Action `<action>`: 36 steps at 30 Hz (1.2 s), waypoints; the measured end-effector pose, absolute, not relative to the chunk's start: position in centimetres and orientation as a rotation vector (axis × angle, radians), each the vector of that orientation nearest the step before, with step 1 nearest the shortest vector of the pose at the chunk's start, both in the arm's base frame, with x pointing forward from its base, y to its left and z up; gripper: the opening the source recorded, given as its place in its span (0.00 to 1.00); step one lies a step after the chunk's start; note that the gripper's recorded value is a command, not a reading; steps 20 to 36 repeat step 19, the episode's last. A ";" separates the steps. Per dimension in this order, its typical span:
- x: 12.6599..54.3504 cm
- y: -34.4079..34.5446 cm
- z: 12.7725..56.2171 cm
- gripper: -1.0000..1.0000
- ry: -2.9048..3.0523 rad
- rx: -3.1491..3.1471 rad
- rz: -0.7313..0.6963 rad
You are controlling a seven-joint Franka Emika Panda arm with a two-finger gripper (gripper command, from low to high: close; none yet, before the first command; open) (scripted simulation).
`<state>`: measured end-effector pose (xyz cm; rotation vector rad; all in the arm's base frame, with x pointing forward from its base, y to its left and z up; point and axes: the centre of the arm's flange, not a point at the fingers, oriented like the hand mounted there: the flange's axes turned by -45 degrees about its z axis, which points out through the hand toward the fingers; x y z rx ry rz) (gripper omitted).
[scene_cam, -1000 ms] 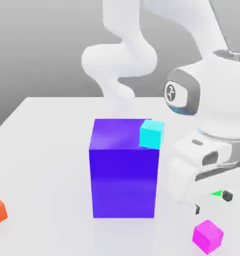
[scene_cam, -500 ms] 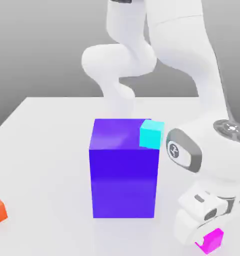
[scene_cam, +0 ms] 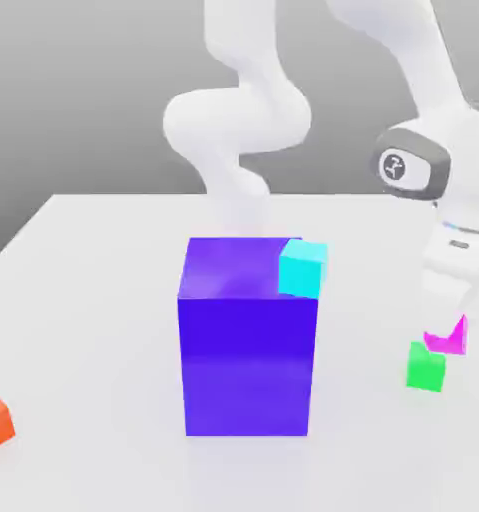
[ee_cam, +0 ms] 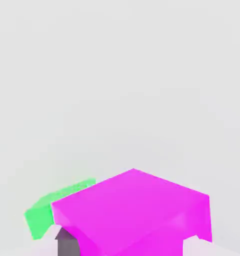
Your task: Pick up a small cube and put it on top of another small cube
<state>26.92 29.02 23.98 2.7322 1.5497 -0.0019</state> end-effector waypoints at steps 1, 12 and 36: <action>26.7 28.9 23.4 0.00 1.557 2.728 -0.001; 26.4 28.6 18.1 1.00 1.563 2.724 0.001; 26.2 28.9 22.6 1.00 1.573 2.716 0.002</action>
